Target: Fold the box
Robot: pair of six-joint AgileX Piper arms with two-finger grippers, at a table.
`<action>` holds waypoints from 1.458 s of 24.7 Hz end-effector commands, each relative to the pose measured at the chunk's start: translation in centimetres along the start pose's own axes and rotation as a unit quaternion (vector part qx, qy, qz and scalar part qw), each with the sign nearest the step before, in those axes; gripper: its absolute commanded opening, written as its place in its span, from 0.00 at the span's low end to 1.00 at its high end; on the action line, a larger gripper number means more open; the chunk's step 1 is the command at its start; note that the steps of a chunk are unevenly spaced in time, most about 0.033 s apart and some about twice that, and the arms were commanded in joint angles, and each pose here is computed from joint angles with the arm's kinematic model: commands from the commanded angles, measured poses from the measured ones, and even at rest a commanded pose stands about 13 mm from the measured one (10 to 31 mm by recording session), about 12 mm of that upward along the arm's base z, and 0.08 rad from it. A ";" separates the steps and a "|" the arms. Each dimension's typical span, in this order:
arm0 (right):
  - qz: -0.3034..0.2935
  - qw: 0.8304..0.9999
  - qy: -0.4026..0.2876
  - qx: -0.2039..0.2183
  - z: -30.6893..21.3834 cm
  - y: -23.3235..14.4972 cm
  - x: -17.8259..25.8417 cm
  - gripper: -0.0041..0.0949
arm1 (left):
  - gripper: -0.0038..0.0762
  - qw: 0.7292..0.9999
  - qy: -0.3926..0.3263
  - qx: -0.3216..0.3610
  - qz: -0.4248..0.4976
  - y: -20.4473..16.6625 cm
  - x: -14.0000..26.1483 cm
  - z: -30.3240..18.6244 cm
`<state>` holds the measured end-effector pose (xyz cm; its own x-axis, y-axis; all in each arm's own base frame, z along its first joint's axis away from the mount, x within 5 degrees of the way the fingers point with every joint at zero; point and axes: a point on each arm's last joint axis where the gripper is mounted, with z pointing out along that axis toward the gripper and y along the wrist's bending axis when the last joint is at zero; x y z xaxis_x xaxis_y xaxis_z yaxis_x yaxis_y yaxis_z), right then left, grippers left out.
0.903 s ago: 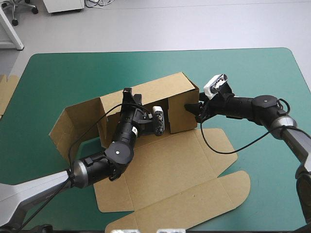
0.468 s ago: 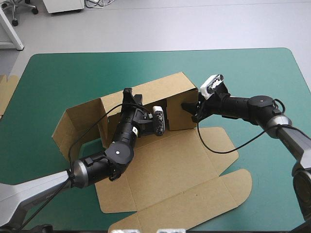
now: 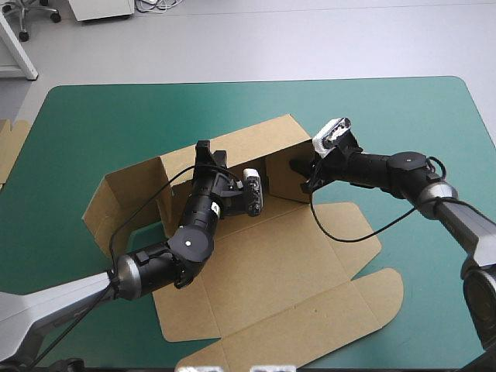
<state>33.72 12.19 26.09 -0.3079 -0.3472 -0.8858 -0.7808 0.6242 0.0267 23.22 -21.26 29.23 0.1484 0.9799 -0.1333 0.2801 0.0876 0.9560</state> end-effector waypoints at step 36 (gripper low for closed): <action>0.093 0.995 0.023 0.010 -2.0 -0.2 -4.3 0.04 | 0.24 0.998 -0.026 -0.062 -0.011 3.7 -0.9 -1.0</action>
<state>34.81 11.74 28.36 -0.5000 -0.3068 -0.8099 -0.6796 0.7186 0.1473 23.42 -21.91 30.29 0.1855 0.9705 -0.1540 0.2651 0.1015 0.9589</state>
